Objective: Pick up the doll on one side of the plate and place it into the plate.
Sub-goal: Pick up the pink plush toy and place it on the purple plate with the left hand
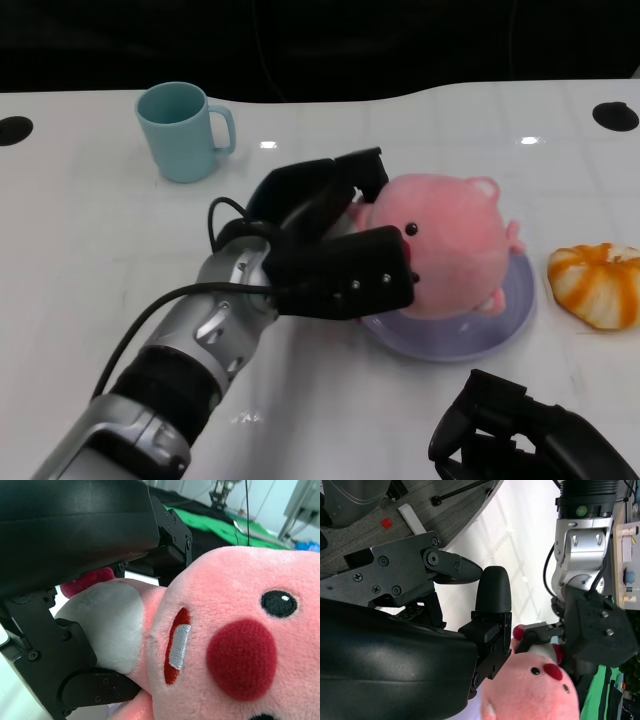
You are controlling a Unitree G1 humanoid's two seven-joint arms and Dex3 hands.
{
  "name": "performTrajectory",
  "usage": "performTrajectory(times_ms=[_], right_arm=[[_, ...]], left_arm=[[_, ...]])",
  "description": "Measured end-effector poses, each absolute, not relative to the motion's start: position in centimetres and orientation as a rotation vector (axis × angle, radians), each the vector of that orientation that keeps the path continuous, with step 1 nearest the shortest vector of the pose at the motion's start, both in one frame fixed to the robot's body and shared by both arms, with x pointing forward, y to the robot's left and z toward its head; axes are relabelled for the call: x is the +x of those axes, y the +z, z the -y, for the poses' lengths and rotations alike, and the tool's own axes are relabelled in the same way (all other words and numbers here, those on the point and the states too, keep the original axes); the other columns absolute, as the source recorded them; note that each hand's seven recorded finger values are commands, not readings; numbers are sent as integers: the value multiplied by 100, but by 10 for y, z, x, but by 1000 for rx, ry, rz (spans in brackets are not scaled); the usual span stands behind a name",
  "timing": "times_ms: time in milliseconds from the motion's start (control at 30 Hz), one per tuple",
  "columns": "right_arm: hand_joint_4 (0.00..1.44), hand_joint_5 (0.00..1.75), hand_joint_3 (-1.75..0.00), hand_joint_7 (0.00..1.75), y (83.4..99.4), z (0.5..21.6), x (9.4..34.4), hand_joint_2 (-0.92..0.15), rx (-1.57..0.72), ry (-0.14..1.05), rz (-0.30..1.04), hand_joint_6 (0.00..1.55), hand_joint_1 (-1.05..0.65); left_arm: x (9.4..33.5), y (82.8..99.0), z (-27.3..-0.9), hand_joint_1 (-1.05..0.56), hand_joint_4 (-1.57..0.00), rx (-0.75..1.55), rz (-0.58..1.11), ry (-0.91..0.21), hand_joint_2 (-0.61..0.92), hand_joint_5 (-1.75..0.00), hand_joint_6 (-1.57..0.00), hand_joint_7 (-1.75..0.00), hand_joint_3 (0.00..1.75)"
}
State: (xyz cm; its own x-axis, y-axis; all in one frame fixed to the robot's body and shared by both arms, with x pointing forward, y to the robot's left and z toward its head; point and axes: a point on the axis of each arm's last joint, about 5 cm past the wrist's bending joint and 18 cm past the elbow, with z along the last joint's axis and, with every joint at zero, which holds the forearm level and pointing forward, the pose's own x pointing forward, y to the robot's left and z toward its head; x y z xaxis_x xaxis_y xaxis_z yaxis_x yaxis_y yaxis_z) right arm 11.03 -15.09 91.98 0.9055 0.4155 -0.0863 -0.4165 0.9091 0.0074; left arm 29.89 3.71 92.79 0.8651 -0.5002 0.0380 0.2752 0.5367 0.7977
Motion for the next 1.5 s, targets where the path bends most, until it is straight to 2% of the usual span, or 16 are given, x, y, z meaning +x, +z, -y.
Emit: performTrajectory(times_ms=[100, 333, 400, 433, 467, 567, 600, 667, 700, 767, 867, 967, 1033, 1267, 1500], right_arm=[[63, 175, -57, 167, 920, 150, 110, -90, -17, 426, -88, 43, -24], [63, 175, -57, 167, 920, 149, 108, -91, -31, 426, -91, 43, -24], [63, 175, -57, 167, 920, 149, 107, -91, -33, 427, -92, 44, -23], [63, 175, -57, 167, 920, 149, 107, -91, -33, 427, -92, 44, -23], [63, 175, -57, 167, 920, 148, 107, -91, -32, 427, -94, 43, -23], [63, 175, -57, 167, 920, 148, 107, -91, -31, 428, -94, 43, -24], [63, 175, -57, 167, 920, 148, 107, -91, -31, 429, -93, 43, -24], [63, 175, -57, 167, 921, 148, 106, -91, -30, 430, -89, 43, -24], [63, 175, -57, 167, 922, 148, 106, -91, -30, 430, -87, 43, -24], [63, 175, -57, 167, 922, 148, 106, -91, -31, 430, -83, 43, -24], [63, 175, -56, 167, 923, 148, 106, -91, -30, 431, -80, 44, -24], [64, 175, -56, 167, 923, 148, 106, -91, -29, 430, -83, 44, -25], [64, 175, -56, 167, 923, 148, 106, -91, -30, 430, -83, 44, -25], [65, 175, -56, 167, 923, 151, 107, -91, -36, 422, -83, 44, -24], [65, 175, -57, 167, 924, 152, 107, -91, -34, 433, -82, 45, -23]], left_arm=[[300, 929, -28, -15, -93, 932, 284, -489, 45, -175, -73, -175, 115], [303, 936, -8, -17, -92, 956, 264, -512, 46, -175, -72, -175, 111], [304, 935, -6, -17, -89, 965, 247, -518, 49, -175, -70, -175, 103], [305, 935, -6, -18, -86, 973, 235, -518, 53, -175, -68, -169, 92], [306, 934, -6, -19, -79, 981, 222, -518, 61, -172, -71, -136, 71], [308, 935, -4, -18, -74, 985, 193, -514, 73, -167, -76, -89, 45], [308, 935, -4, -19, -62, 968, 179, -511, 78, -162, -68, -68, 38], [310, 935, -5, -23, -42, 937, 144, -522, 87, -121, -57, -37, 24], [310, 936, -6, -28, -33, 934, 132, -538, 90, -93, -48, -23, 21], [311, 936, -6, -39, -17, 951, 118, -575, 92, -63, -34, -8, 21], [310, 935, -6, -51, -2, 987, 118, -602, 92, -48, -22, -1, 22], [310, 935, -7, -64, 0, 1024, 122, -612, 92, -14, -9, -1, 27], [311, 935, -8, -71, 0, 1065, 112, -628, 92, -4, -3, 0, 28], [315, 945, -15, -101, 0, 1115, 117, -674, 92, 0, 0, 0, 35], [316, 959, -22, -105, 0, 1114, 206, -696, 92, 0, 0, 0, 43]])
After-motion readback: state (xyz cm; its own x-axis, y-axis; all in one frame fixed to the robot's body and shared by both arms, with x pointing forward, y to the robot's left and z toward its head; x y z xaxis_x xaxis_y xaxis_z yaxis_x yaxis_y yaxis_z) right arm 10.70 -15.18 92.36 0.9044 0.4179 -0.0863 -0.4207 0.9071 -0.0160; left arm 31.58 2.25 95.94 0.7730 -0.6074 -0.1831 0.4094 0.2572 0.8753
